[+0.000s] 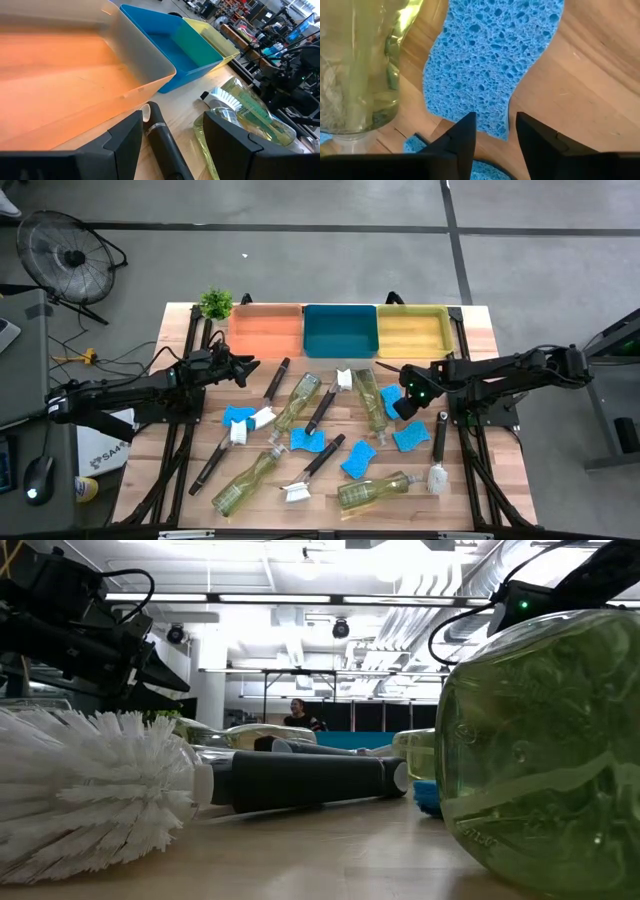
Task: Pick & Place Kitchen Sink Supplies
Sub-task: Put the blue sponge into the yellow bin
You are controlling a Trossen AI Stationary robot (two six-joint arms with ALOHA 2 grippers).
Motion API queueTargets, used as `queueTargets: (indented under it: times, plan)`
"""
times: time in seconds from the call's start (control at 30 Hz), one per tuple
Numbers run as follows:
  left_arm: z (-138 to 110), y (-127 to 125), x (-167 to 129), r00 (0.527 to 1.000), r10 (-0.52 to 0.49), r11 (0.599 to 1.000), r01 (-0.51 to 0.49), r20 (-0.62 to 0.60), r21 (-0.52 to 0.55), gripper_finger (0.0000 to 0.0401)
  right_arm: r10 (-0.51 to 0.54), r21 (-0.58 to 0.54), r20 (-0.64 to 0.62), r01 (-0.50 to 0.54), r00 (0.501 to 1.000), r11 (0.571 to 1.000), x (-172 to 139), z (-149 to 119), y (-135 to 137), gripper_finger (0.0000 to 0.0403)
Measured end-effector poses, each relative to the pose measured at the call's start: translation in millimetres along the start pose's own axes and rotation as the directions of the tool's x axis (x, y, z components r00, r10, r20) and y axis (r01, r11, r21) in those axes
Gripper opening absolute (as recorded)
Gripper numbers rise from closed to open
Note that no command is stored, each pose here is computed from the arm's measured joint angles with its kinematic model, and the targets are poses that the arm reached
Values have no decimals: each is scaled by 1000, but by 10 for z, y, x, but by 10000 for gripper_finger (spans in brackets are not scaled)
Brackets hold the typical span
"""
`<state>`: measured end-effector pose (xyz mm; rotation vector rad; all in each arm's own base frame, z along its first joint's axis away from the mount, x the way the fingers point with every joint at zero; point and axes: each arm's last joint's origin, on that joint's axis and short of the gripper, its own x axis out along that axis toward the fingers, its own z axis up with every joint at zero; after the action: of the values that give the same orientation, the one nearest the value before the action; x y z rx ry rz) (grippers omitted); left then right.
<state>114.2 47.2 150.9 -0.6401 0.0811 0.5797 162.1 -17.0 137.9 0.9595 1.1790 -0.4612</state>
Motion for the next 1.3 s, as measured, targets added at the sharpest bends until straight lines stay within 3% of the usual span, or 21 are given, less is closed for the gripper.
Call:
queueTargets:
  times: [0.43, 0.73, 1.13, 1.3]
  plan:
    - [-1, 0, 0, 1000, 0, 1000, 0, 0, 0, 205, 3, 6, -1, -3, 1000, 1000, 49, -26, -47, 87]
    - [0, 0, 0, 1000, 0, 1000, 0, 0, 0, 205, 13, 5, -13, -13, 1000, 1000, 49, -29, -44, 7]
    - [-1, 1, 0, 1000, 0, 1000, 0, 0, 0, 205, -11, 68, 26, 9, 1000, 998, -29, 24, 22, 1]
    - [-1, 1, 0, 1000, 0, 1000, 0, -1, 0, 205, -86, 89, 48, 82, 995, 993, -184, 87, 102, 1]
